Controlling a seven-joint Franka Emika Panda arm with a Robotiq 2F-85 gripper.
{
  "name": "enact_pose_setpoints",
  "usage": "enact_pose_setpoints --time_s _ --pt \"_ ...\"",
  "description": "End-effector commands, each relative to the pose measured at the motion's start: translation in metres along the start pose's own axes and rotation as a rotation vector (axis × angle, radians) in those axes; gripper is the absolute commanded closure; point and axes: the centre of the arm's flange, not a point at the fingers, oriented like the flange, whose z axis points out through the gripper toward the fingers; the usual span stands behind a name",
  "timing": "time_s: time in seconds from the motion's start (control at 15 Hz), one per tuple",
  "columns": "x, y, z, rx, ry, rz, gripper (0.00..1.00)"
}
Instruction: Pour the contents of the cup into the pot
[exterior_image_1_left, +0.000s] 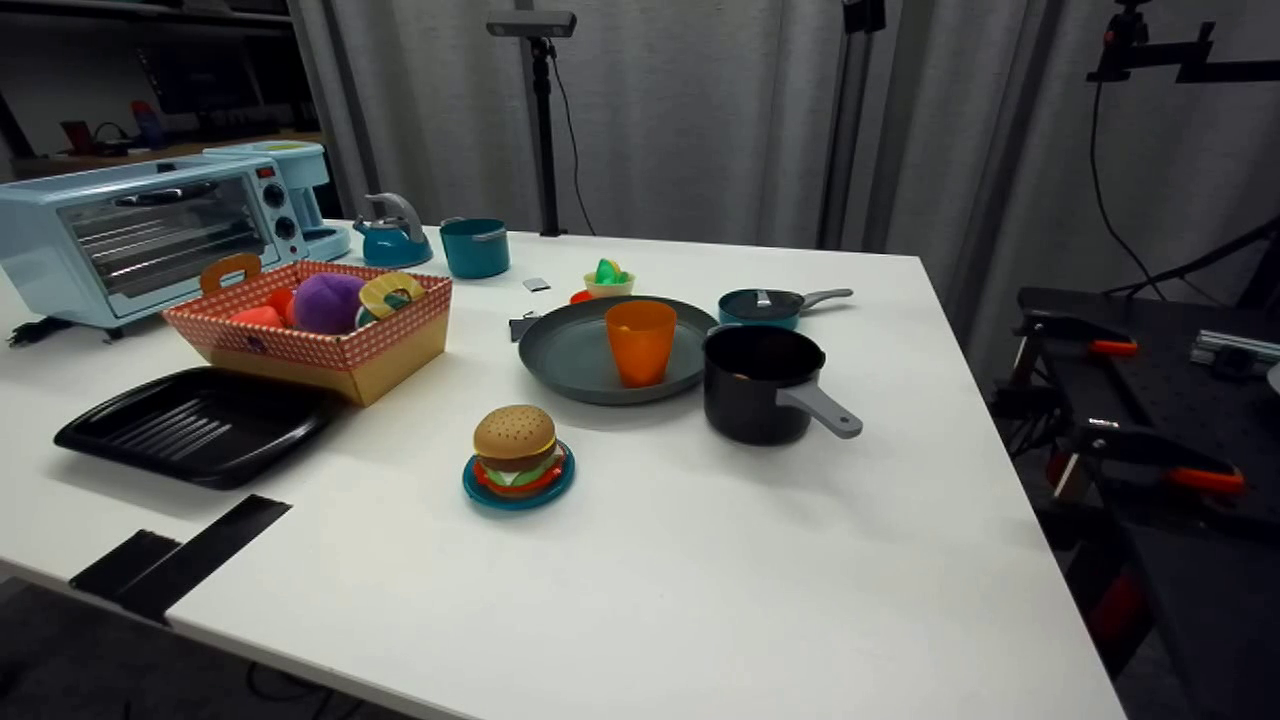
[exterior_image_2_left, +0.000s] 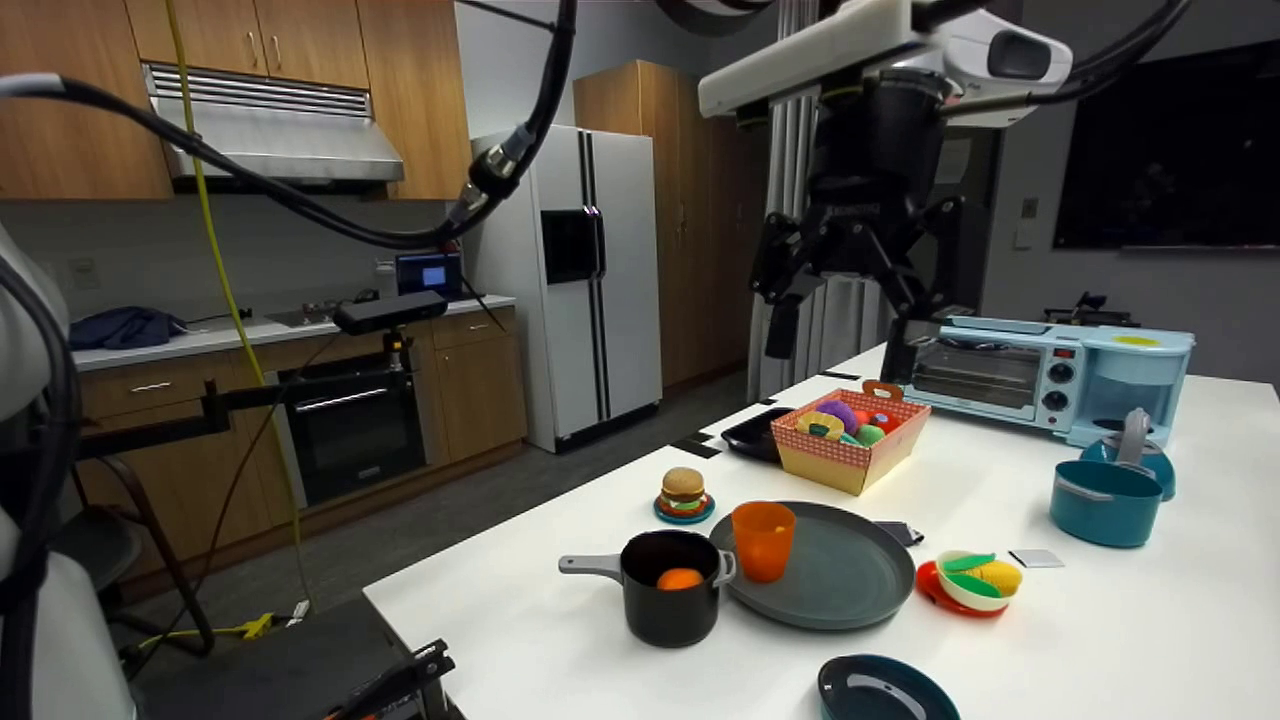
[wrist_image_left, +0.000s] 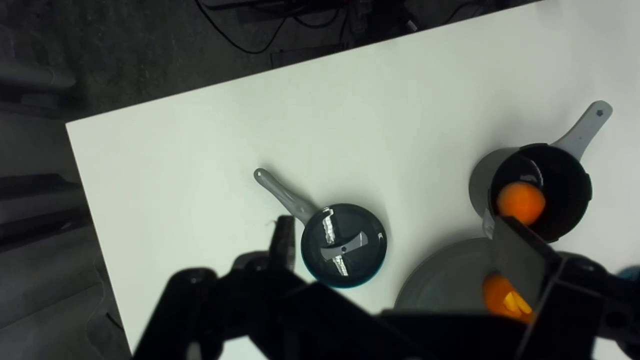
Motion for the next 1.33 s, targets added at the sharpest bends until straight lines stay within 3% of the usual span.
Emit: enact_pose_setpoints --time_s 0.0,0.33,0.87,1.27 --pt "0.011 -0.003 0.012 0.026 0.051 -0.052 0.0" --pt "0.033 -0.022 0.039 0.002 0.048 -0.161 0.0" --pt "0.082 -0.08 0.092 -0.067 -0.006 -0.378 0.0" --pt "0.121 -0.091 0.114 -0.072 -0.012 -0.484 0.0"
